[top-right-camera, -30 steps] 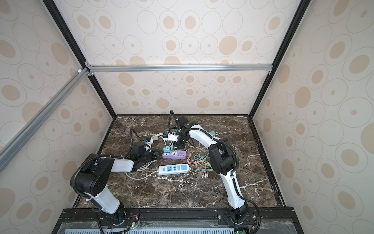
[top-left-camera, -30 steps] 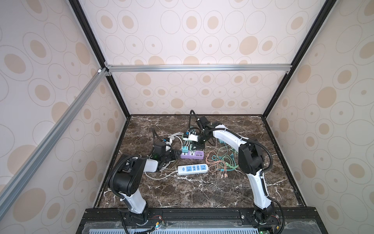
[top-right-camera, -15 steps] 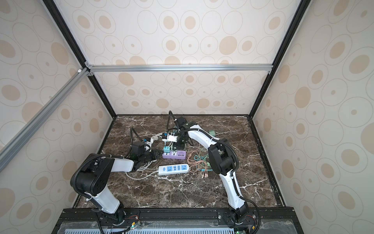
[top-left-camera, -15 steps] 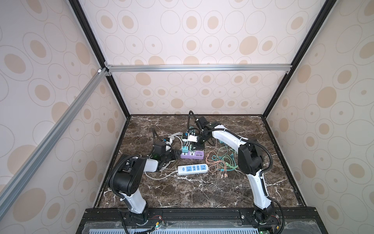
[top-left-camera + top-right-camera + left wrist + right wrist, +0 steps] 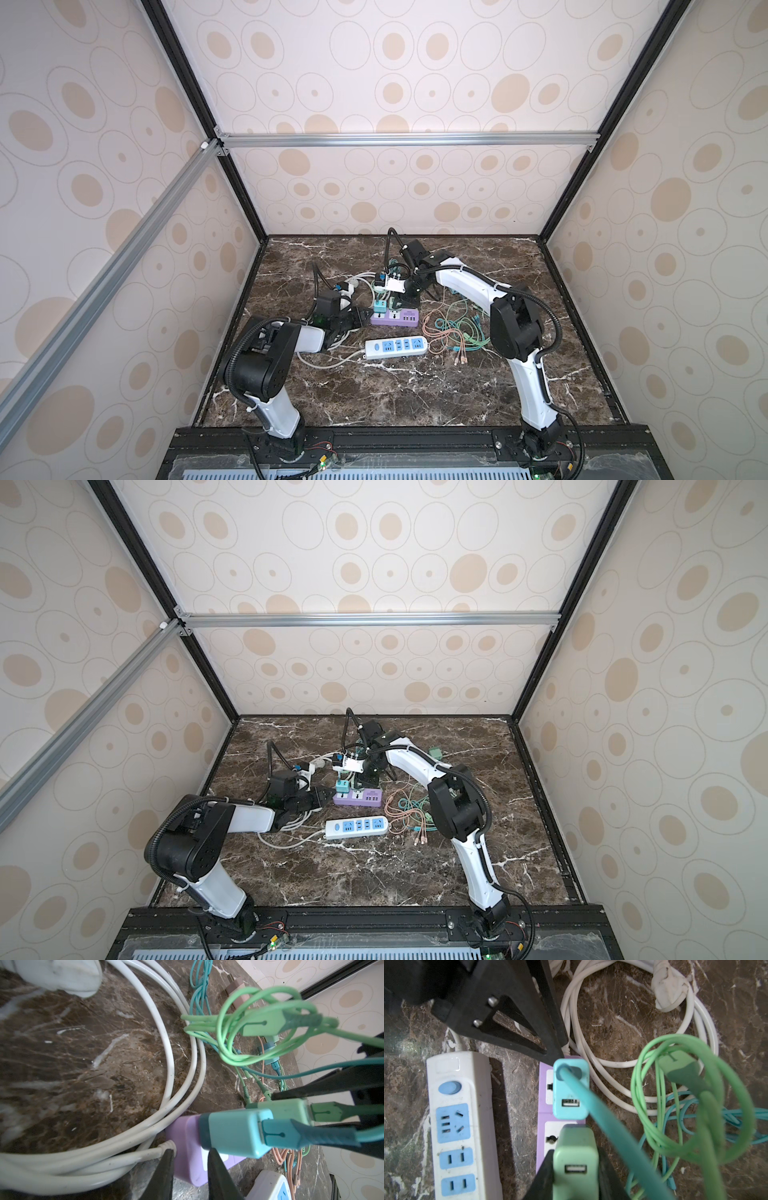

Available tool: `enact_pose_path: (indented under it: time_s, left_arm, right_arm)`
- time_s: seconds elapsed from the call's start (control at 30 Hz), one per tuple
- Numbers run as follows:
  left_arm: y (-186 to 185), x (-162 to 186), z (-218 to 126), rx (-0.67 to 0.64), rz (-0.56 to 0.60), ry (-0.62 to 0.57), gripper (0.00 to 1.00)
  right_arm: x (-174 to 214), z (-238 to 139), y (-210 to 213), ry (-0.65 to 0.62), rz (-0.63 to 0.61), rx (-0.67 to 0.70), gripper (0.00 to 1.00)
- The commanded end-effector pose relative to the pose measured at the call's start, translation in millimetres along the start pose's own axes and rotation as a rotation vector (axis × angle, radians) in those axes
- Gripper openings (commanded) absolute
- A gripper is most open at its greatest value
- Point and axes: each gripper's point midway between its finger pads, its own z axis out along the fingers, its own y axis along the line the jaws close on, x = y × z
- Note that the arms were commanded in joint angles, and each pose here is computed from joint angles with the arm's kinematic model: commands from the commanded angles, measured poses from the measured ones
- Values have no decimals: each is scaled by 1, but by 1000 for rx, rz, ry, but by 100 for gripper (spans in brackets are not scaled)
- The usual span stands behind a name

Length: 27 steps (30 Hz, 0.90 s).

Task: Insert the plug
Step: 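Align the mint charger prongs over the purple strip socket with the right gripper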

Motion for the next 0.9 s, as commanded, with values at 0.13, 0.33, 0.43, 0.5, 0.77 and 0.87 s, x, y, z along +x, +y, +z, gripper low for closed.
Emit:
enact_pose_path:
  time_s: [0.13, 0.33, 0.43, 0.5, 0.77, 0.87]
  left_arm:
    - [4, -1, 2, -9, 7, 12, 29]
    - [5, 0, 1, -11, 8, 13, 29]
    - [5, 0, 1, -11, 8, 13, 29]
    - [6, 0, 1, -12, 7, 15, 29]
    - [6, 0, 0, -12, 8, 14, 28]
    - [7, 0, 0, -12, 6, 15, 28]
  right_arm:
    - [20, 14, 28, 88, 23, -71, 15]
    - [20, 15, 30, 91, 23, -70, 15]
    - [21, 16, 32, 89, 22, -65, 15]
    - [22, 17, 33, 92, 22, -65, 15]
    - [25, 19, 28, 107, 20, -44, 15]
    - [29, 22, 26, 120, 20, -39, 15]
